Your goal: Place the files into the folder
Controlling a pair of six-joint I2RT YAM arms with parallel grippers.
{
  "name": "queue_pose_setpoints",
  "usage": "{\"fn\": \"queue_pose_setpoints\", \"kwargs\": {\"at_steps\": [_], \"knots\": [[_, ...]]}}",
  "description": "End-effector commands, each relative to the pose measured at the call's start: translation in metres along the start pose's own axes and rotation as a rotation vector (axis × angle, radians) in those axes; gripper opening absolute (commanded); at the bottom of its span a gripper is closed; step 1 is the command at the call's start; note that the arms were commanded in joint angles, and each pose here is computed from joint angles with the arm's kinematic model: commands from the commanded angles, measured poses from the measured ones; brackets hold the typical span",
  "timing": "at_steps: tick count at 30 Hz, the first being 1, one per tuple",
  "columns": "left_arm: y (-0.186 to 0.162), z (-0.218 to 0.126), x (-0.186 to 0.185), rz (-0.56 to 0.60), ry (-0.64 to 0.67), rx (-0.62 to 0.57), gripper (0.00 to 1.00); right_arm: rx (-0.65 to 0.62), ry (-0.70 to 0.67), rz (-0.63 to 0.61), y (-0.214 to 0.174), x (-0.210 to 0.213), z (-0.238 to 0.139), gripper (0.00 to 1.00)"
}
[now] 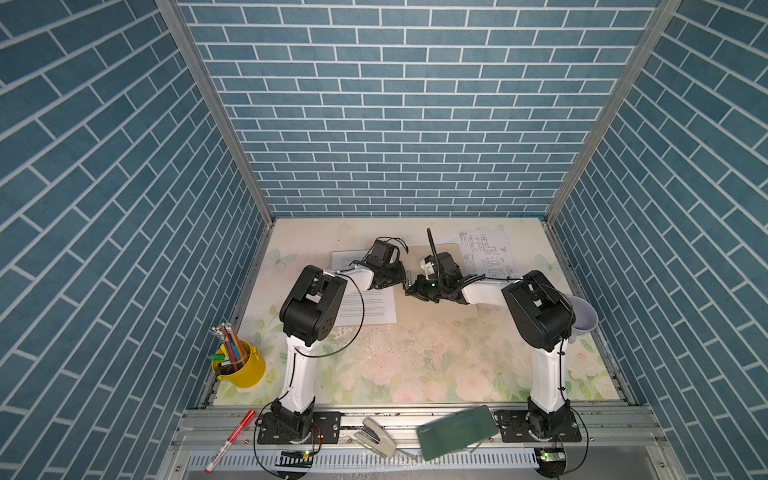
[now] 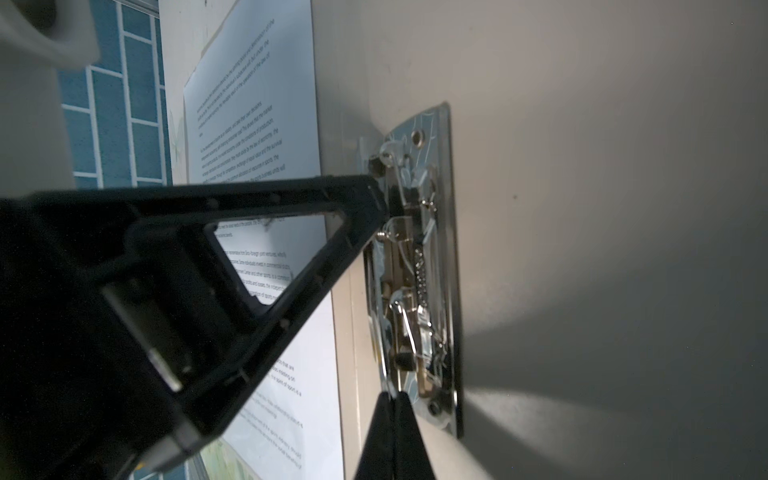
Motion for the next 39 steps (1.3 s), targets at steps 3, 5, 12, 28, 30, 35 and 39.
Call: {"fn": "queue_pose_setpoints", "kwargs": {"at_steps": [3, 5, 12, 28, 30, 35, 39], "knots": [[-0.019, 0.013, 0.012, -0.012, 0.034, 0.074, 0.15, 0.109, -0.237, -0.004, -0.033, -0.065, 0.009, 0.0], [-0.019, 0.013, 0.013, -0.012, 0.035, 0.077, 0.15, 0.114, -0.26, -0.007, -0.035, -0.071, 0.009, 0.0], [-0.022, 0.015, 0.015, -0.013, 0.044, 0.091, 0.14, 0.118, -0.295, -0.001, -0.039, -0.082, 0.009, 0.0], [-0.025, 0.017, 0.018, -0.003, 0.051, 0.099, 0.13, 0.082, -0.314, 0.045, -0.031, -0.092, -0.002, 0.0], [-0.025, 0.017, 0.018, 0.001, 0.049, 0.1, 0.13, 0.082, -0.318, 0.053, -0.031, -0.094, -0.002, 0.0], [-0.026, 0.017, 0.019, 0.009, 0.05, 0.101, 0.16, 0.084, -0.329, 0.066, -0.032, -0.099, -0.004, 0.0], [-0.024, 0.018, 0.02, -0.007, 0.061, 0.099, 0.16, 0.088, -0.325, 0.066, -0.033, -0.098, -0.003, 0.0]]}}
Point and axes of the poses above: each gripper's point midway between its finger pads, its own z axis out along the fingers, its own x axis along the line the jaws close on, y = z × x, the point moved 1 cm from there along -z, back along the fingers, and after that the axes turned 7 degrees about z, right-handed, at the moved point
